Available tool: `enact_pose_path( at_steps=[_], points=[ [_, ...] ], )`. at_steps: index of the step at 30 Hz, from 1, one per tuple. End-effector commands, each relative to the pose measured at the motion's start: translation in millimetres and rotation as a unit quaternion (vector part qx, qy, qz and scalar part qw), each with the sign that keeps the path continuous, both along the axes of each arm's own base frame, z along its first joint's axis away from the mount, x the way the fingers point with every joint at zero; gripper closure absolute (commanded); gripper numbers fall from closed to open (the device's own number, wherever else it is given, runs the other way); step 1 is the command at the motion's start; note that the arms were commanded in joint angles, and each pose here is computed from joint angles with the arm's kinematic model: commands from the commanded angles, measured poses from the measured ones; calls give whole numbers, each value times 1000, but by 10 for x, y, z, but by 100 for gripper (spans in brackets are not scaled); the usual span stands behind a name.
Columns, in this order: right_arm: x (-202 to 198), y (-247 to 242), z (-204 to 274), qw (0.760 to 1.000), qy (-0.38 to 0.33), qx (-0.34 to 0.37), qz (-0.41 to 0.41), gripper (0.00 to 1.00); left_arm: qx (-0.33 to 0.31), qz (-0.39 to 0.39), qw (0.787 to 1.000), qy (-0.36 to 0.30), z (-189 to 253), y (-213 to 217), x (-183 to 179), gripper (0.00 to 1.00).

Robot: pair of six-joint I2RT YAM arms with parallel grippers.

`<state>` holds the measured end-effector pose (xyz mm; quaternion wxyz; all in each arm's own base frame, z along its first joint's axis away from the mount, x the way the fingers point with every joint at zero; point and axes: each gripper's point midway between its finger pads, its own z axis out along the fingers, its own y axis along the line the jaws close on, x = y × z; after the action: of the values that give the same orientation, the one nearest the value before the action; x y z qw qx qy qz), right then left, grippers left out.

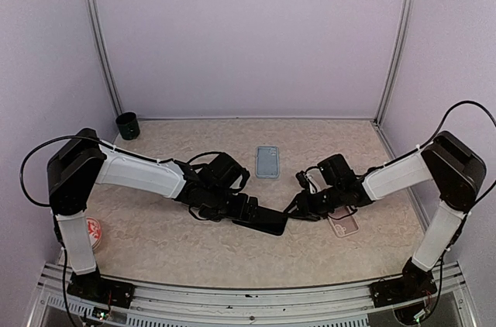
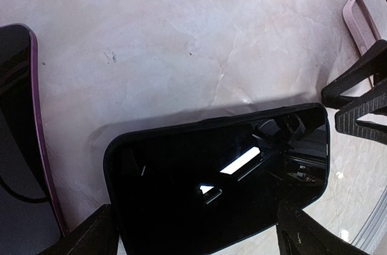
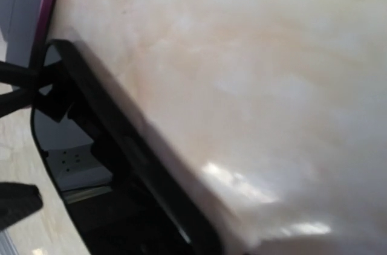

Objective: Put the phone into the phone case
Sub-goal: Adjust the phone and the phone case.

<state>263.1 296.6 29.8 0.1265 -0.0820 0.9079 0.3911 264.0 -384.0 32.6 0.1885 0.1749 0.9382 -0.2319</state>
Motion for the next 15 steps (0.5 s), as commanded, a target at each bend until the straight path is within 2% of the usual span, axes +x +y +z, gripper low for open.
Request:
enact_pose_path(
  at_steps=[1, 4, 9, 15],
  points=[
    [-17, 122, -76, 1000, -2, -15, 14, 68, 4, -9, 1000, 26, -127, -6, -90, 12],
    [-20, 154, -107, 1000, 3, -15, 17, 76, 5, -8, 1000, 25, -131, 4, -87, 12],
    [-92, 189, -139, 1000, 20, 0, 23, 98, 4, -7, 1000, 24, -122, 6, -86, 12],
    [-124, 224, -133, 999, 26, 26, 22, 100, 3, -7, 1000, 25, -123, 8, -91, 12]
  ],
)
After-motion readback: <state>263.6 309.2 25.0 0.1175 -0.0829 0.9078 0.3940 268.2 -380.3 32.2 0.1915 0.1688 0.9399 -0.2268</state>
